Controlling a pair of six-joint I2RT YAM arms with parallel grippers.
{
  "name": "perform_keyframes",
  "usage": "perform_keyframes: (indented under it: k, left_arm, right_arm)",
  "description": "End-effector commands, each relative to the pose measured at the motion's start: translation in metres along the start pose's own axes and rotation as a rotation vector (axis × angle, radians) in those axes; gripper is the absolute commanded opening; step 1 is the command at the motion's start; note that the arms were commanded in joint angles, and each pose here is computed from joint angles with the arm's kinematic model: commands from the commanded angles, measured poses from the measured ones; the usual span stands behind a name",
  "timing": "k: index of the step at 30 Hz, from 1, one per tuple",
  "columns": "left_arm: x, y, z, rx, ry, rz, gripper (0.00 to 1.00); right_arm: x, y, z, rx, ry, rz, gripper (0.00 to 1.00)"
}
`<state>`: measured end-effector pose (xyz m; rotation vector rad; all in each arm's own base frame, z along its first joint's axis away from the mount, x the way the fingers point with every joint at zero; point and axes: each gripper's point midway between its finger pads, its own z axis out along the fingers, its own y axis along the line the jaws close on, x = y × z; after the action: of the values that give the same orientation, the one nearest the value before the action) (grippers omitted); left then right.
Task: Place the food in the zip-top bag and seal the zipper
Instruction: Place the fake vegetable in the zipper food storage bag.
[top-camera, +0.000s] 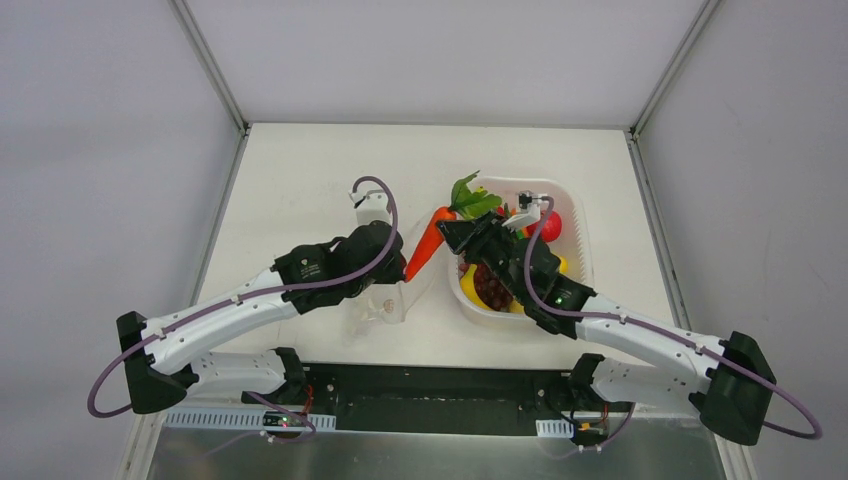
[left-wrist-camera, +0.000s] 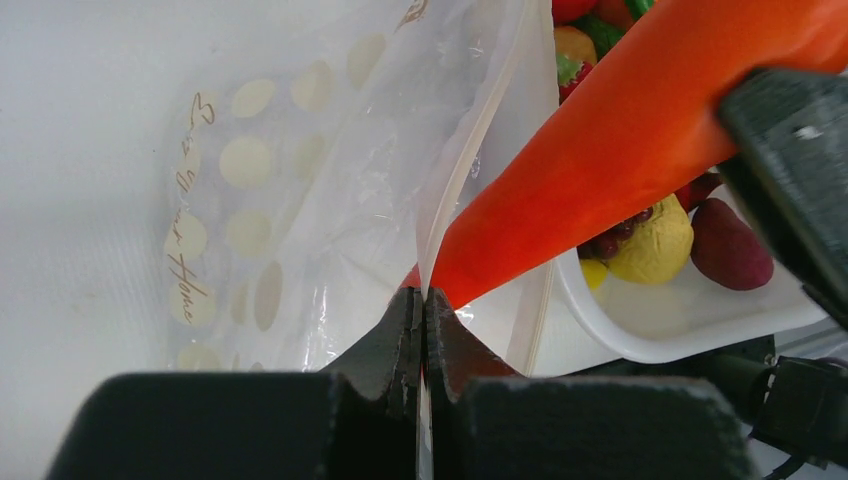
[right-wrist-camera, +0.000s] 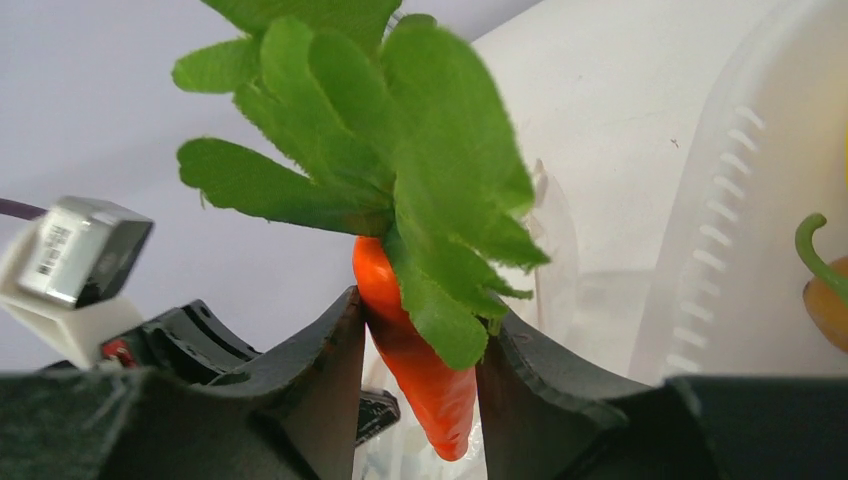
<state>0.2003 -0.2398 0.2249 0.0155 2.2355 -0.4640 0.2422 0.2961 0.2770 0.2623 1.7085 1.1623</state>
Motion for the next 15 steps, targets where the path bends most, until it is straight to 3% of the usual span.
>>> perform_keyframes:
  k: [1, 4, 10, 13, 15]
  left_arm:
    - [-0.03, -0.006, -0.016, 0.033, -0.111, -0.116, 0.0]
    - [-0.038, 0.006, -0.02, 0.003, -0.174, -0.171, 0.0]
    - [-0.049, 0.026, -0.025, -0.022, -0.261, -0.244, 0.0]
    - [-0.047, 0.027, -0.023, -0.025, -0.254, -0.246, 0.0]
    - [-0.045, 0.027, -0.022, -0.024, -0.249, -0.244, 0.0]
  right_arm:
    - [-0.009, 0.018, 0.005, -0.032, -0.067, 0.007, 0.08]
    - [0.008, 0.026, 0.009, -0.041, 0.021, -0.009, 0.1]
    - [0.056, 0.048, 0.008, -0.101, 0.293, -0.077, 0.25]
    - [0.063, 0.063, 0.003, -0.146, 0.378, -0.134, 0.53]
    - [0.059, 0.065, 0.002, -0.116, 0.405, -0.176, 0.61]
